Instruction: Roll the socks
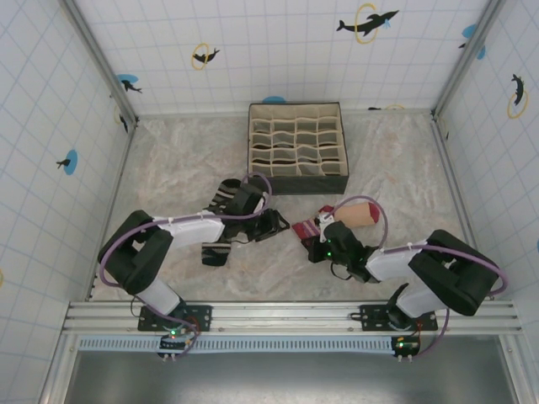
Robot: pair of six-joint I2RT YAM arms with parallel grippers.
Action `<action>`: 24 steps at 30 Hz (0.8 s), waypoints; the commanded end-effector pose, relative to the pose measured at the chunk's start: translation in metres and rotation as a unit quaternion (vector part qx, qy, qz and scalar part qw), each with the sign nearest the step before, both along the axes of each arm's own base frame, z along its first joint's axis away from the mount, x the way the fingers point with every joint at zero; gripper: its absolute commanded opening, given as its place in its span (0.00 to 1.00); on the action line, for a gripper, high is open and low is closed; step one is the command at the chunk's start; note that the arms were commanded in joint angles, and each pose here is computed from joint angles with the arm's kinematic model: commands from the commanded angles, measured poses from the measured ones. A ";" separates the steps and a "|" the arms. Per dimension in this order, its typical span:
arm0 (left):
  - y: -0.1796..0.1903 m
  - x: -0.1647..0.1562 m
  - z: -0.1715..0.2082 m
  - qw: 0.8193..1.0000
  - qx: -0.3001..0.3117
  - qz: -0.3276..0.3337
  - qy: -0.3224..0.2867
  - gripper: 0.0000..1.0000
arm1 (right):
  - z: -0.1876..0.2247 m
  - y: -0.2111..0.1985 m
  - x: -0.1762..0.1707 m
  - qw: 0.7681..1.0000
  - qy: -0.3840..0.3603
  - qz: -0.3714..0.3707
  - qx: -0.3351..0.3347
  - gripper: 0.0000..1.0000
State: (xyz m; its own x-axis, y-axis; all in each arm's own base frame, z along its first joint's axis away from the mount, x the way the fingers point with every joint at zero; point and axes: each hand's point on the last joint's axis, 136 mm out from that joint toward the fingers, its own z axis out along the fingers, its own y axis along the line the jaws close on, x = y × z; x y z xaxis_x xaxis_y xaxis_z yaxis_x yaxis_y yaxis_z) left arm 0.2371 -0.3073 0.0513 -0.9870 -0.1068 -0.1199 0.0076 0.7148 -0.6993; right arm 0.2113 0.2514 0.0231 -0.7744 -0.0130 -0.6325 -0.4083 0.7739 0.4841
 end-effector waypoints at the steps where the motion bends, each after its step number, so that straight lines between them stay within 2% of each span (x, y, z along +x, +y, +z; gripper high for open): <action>1: -0.008 0.001 0.011 0.999 -0.025 -0.010 -0.035 0.57 | -0.009 -0.002 -0.019 0.995 0.086 0.003 0.057 0.00; 9: -0.030 -0.007 0.010 0.995 -0.036 -0.058 -0.078 0.54 | -0.014 -0.017 -0.016 0.972 0.184 -0.054 0.138 0.00; 14: -0.041 -0.006 0.004 0.993 -0.044 -0.073 -0.087 0.53 | -0.019 -0.018 -0.018 0.953 0.245 -0.070 0.166 0.00; 19: -0.051 -0.005 -0.007 0.992 -0.040 -0.083 -0.084 0.48 | -0.022 -0.019 -0.017 0.943 0.271 -0.080 0.176 0.00; 24: -0.056 -0.002 -0.020 0.992 -0.022 -0.084 -0.096 0.47 | -0.020 -0.021 -0.015 0.932 0.283 -0.094 0.205 0.00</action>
State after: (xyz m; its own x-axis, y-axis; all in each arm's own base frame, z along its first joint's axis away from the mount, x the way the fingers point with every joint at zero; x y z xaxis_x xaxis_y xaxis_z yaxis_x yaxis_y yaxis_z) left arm 0.2279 -0.3541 0.0320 -0.9668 0.0333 -0.2533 0.2107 0.6645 -0.7170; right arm 0.2116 0.2389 0.0203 -0.9437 0.2946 -0.1503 0.0207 0.5061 0.8622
